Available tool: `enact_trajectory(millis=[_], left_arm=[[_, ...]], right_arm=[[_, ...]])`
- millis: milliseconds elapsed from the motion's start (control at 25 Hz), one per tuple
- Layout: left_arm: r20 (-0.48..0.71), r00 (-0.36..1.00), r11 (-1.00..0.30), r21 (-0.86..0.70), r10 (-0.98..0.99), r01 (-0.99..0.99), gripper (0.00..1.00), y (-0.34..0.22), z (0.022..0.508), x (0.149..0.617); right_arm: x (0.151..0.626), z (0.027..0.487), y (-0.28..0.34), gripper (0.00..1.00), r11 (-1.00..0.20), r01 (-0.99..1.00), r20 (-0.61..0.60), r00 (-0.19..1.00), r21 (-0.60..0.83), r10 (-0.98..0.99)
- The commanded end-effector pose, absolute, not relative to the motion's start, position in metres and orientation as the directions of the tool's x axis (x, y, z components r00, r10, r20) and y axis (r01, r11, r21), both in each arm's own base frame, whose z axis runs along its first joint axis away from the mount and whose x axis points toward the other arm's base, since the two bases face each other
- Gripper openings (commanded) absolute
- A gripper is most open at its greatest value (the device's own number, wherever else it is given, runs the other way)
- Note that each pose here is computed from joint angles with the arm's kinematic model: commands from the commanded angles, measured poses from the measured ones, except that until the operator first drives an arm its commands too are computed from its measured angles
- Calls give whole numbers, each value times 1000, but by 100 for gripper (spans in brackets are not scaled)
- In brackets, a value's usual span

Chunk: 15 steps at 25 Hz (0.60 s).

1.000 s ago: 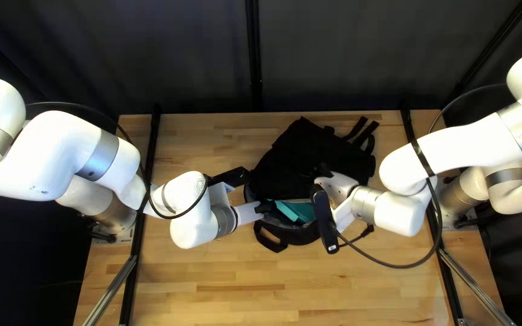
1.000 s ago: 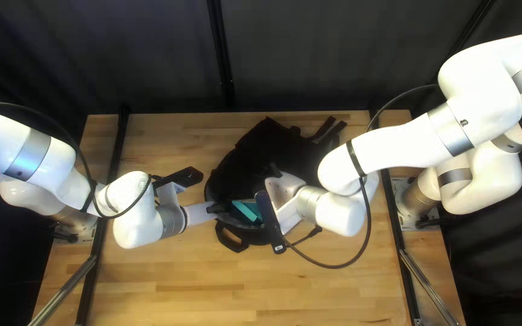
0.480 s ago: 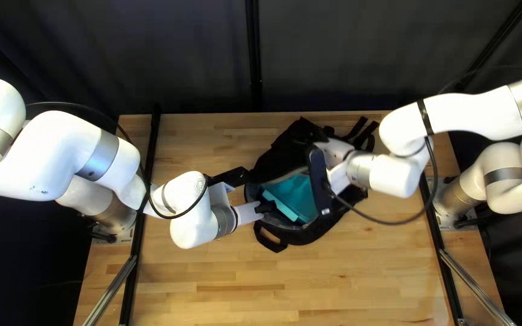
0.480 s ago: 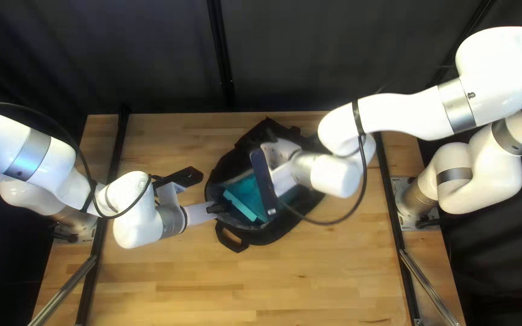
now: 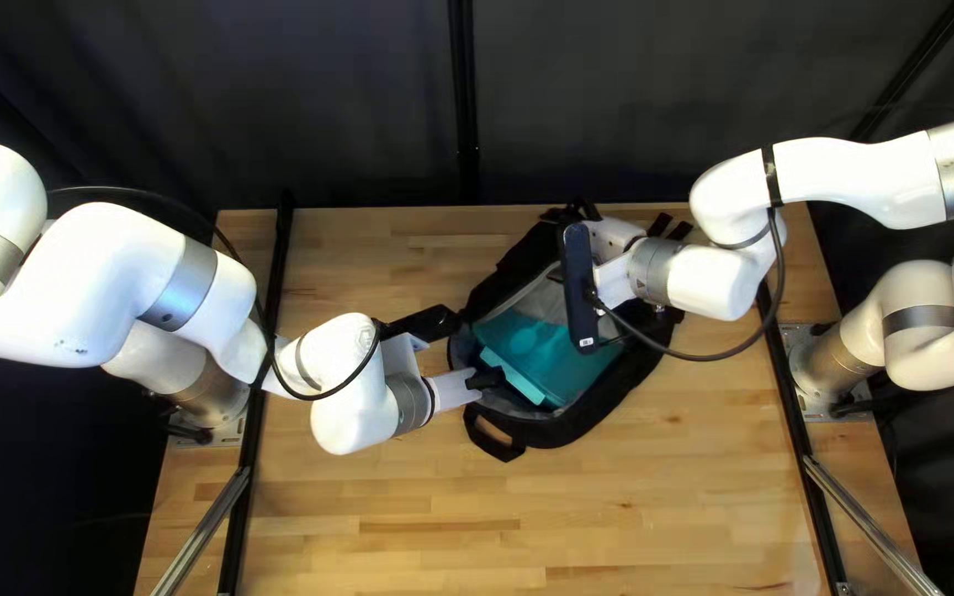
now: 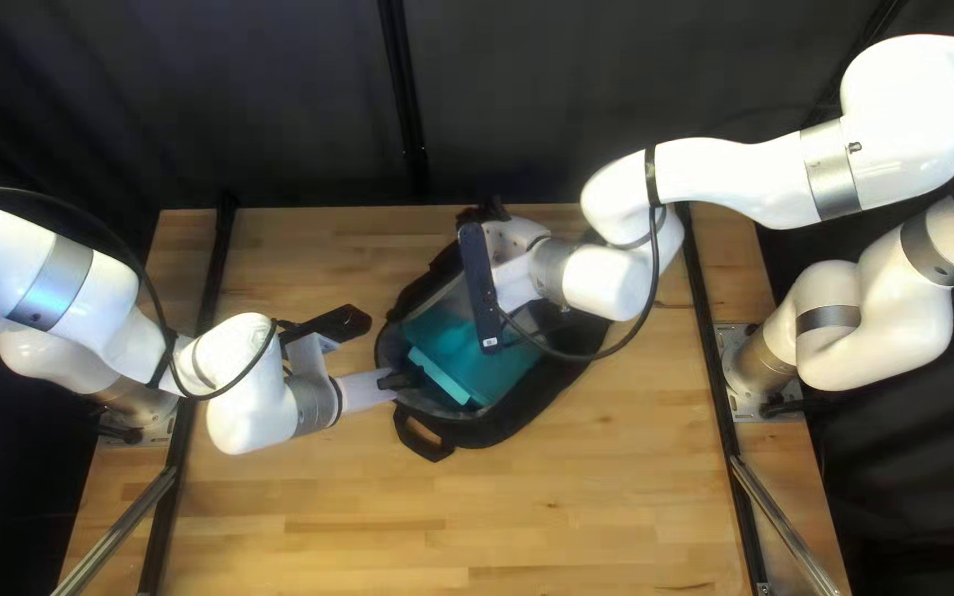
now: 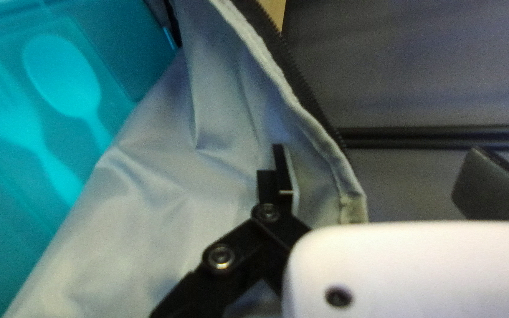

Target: Remove a lunch box from a kids backpack

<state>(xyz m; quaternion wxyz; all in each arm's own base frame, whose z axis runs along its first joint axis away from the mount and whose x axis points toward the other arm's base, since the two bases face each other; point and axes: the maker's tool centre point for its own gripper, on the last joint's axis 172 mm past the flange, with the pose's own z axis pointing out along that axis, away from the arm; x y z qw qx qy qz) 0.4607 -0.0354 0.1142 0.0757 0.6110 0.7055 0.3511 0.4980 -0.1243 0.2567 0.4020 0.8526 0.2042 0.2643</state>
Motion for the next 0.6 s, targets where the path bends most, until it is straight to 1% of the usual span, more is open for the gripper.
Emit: enact_trajectory(millis=[40,320,440,600], left_arm=[[322,-242,7,588,915,809,100,-35,114,461],[322,-242,7,588,915,809,100,-35,114,461],[322,-242,7,588,915,809,100,-35,114,461],[322,-242,7,588,915,809,100,-35,114,461]], right_arm=[[480,252,-135,100,-613,125,285,801,780,527],[451,233,-147,100,-636,116,290,819,763,496],[449,222,-148,100,-646,115,293,822,754,488],[453,219,-144,100,-644,147,263,828,751,496]])
